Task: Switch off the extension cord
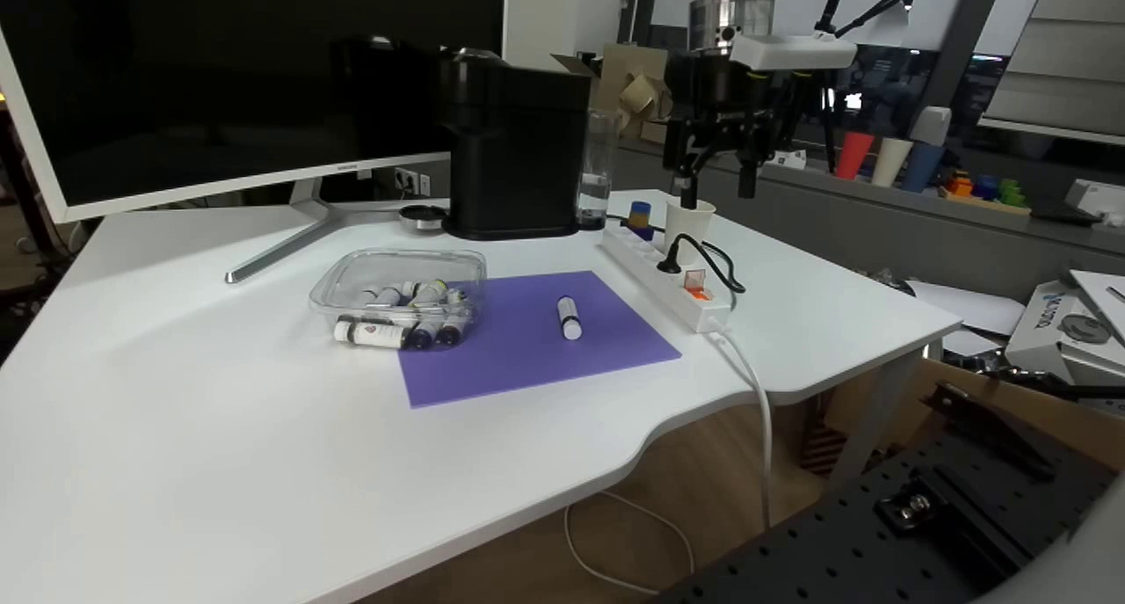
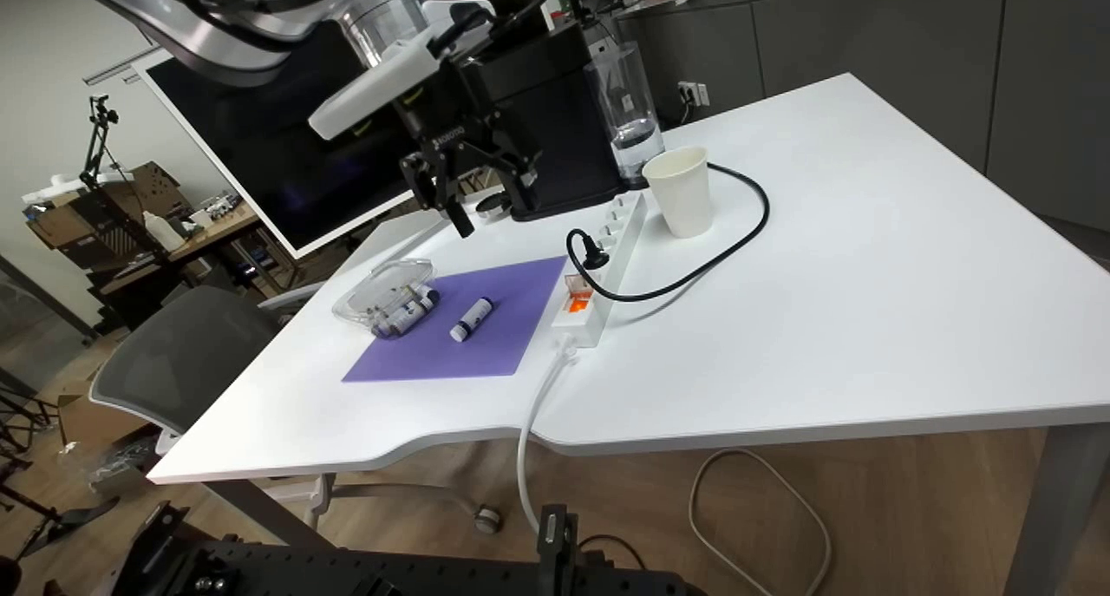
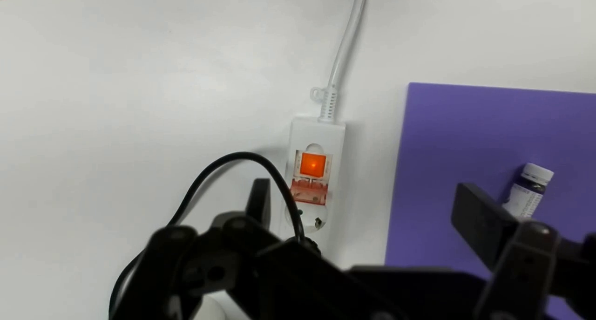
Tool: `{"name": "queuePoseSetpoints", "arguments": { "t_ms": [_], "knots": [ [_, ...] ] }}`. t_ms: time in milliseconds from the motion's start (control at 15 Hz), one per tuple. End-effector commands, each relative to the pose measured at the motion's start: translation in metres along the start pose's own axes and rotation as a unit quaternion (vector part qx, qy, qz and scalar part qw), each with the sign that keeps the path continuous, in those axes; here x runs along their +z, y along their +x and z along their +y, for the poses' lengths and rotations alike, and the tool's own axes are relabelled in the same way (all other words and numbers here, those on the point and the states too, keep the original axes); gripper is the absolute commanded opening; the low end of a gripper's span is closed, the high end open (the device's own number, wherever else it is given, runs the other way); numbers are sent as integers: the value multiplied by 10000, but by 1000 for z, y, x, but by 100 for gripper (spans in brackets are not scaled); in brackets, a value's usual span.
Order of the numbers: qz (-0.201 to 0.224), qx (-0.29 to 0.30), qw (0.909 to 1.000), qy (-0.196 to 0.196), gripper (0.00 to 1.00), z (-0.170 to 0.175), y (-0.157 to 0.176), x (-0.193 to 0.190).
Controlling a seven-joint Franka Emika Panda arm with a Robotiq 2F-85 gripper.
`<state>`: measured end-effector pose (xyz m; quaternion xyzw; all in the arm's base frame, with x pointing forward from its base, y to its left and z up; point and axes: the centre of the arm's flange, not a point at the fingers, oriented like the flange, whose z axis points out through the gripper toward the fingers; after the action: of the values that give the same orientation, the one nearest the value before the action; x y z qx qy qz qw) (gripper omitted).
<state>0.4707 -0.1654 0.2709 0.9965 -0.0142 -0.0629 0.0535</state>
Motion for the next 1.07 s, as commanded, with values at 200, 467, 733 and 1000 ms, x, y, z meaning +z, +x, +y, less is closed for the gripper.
{"name": "queuePoseSetpoints", "arguments": {
  "t_ms": [200,467,733,1000],
  "knots": [
    [-119,125,9998,86,51,13,14,42],
    [-106,21,9999,59,25,18,20,66],
    [24,-61,10000,23,1,21,27,84],
    [224,-97,9997,-11,0,23,33,97]
  ]
}}
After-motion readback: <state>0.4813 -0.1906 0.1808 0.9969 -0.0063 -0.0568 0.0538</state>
